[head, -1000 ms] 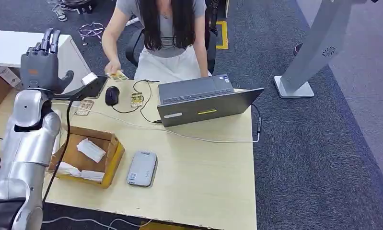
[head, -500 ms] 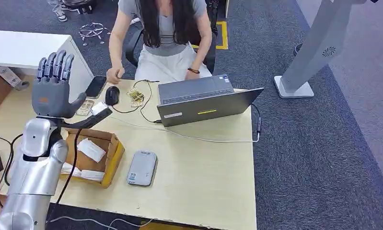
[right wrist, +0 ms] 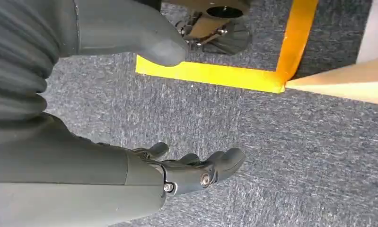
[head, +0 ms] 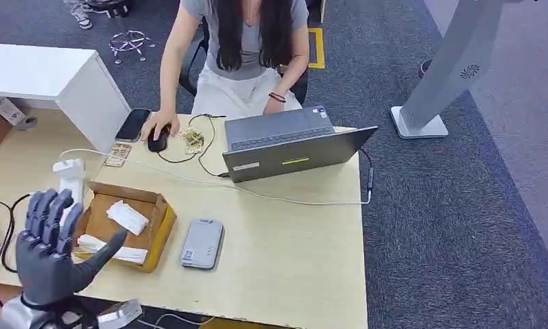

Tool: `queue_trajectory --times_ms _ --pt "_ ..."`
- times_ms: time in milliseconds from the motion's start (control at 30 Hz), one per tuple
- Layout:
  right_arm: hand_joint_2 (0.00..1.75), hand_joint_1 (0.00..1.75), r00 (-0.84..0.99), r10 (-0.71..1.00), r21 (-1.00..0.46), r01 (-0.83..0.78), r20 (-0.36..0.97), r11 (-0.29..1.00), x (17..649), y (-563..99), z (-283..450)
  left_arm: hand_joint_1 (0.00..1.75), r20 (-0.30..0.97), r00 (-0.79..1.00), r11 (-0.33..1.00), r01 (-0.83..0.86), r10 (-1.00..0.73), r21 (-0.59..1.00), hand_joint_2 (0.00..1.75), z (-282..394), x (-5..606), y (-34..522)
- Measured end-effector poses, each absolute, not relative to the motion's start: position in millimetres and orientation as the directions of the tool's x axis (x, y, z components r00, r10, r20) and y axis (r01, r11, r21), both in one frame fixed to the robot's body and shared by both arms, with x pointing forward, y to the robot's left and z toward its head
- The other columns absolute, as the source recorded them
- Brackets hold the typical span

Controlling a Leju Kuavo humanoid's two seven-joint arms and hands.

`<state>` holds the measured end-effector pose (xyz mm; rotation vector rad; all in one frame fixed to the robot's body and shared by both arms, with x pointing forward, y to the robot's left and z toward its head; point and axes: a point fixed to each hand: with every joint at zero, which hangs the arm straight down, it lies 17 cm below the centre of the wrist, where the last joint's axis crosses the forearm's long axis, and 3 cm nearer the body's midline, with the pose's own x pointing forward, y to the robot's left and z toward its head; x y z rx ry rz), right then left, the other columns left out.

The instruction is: Pass the card to the sensor for recognition and then transmit it.

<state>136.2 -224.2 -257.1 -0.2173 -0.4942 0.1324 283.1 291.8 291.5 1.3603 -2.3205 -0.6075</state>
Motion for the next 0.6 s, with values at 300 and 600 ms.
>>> queue_trajectory --times_ms 300,600 --pt "1.75 0.00 0.866 0.132 -0.242 -0.013 0.483 0.970 146 -231 -254 0.00 0.268 -0.401 0.471 -0.832 -0.876 0.293 1.75 360 201 355" --pt "1.75 0.00 0.873 0.100 -0.259 0.031 0.477 0.965 142 -237 -254 0.00 0.526 -0.530 0.583 -0.809 -0.666 -0.077 0.00 375 172 420"
